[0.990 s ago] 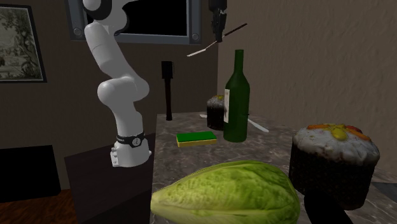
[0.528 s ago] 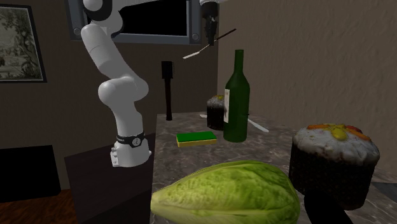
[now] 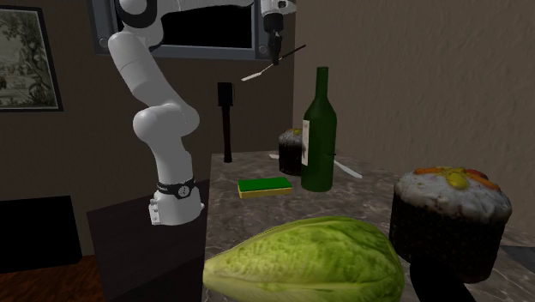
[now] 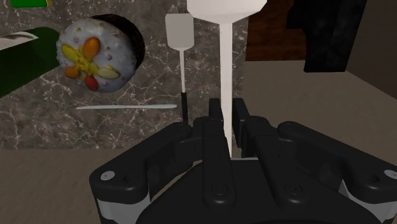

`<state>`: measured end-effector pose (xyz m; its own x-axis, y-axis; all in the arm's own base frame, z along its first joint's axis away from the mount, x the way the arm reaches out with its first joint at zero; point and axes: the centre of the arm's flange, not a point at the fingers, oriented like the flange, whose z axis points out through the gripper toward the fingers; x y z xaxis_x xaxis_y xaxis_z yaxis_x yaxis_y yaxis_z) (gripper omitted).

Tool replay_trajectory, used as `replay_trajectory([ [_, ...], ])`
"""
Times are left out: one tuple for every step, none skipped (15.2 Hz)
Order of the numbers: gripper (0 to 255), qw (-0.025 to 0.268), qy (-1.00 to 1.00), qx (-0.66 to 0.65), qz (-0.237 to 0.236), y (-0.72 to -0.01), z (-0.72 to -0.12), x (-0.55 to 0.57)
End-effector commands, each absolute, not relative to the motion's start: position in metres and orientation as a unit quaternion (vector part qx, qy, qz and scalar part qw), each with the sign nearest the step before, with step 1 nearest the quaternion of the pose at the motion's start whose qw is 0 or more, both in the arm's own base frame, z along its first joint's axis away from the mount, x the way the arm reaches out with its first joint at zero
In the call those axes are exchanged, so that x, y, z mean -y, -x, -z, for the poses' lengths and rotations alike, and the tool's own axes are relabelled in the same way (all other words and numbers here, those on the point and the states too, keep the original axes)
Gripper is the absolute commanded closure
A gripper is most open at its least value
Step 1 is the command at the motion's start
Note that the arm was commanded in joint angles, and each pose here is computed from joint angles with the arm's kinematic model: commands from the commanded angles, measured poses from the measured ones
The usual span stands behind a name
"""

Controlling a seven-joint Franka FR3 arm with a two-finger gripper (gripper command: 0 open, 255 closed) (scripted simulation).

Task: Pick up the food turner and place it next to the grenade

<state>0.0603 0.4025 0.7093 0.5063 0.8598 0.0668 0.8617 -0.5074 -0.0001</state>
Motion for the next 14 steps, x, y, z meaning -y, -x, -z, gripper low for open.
replay_trajectory([
  [255, 0.017, 0.868, 0.495, 0.029, -0.035, -0.709, -0.415],
  [255, 0.017, 0.868, 0.495, 0.029, -0.023, -0.709, -0.42],
  [255, 0.017, 0.868, 0.495, 0.029, -0.023, -0.704, -0.42],
  [255, 0.017, 0.868, 0.495, 0.029, -0.023, -0.699, -0.42],
  [255, 0.017, 0.868, 0.495, 0.029, -0.023, -0.693, -0.42],
  [255, 0.017, 0.868, 0.495, 0.029, -0.023, -0.688, -0.42],
  [255, 0.017, 0.868, 0.495, 0.029, -0.023, -0.683, -0.42],
  [255, 0.017, 0.868, 0.495, 0.029, -0.023, -0.678, -0.42],
  [255, 0.017, 0.868, 0.495, 0.029, -0.023, -0.672, -0.42],
  [255, 0.017, 0.868, 0.495, 0.029, -0.023, -0.667, -0.42],
  [255, 0.017, 0.868, 0.495, 0.029, -0.023, -0.662, -0.42],
  [255, 0.017, 0.868, 0.495, 0.029, -0.023, -0.656, -0.42],
  [255, 0.017, 0.868, 0.495, 0.029, -0.023, -0.651, -0.42],
  [255, 0.017, 0.868, 0.495, 0.029, -0.023, -0.646, -0.42],
])
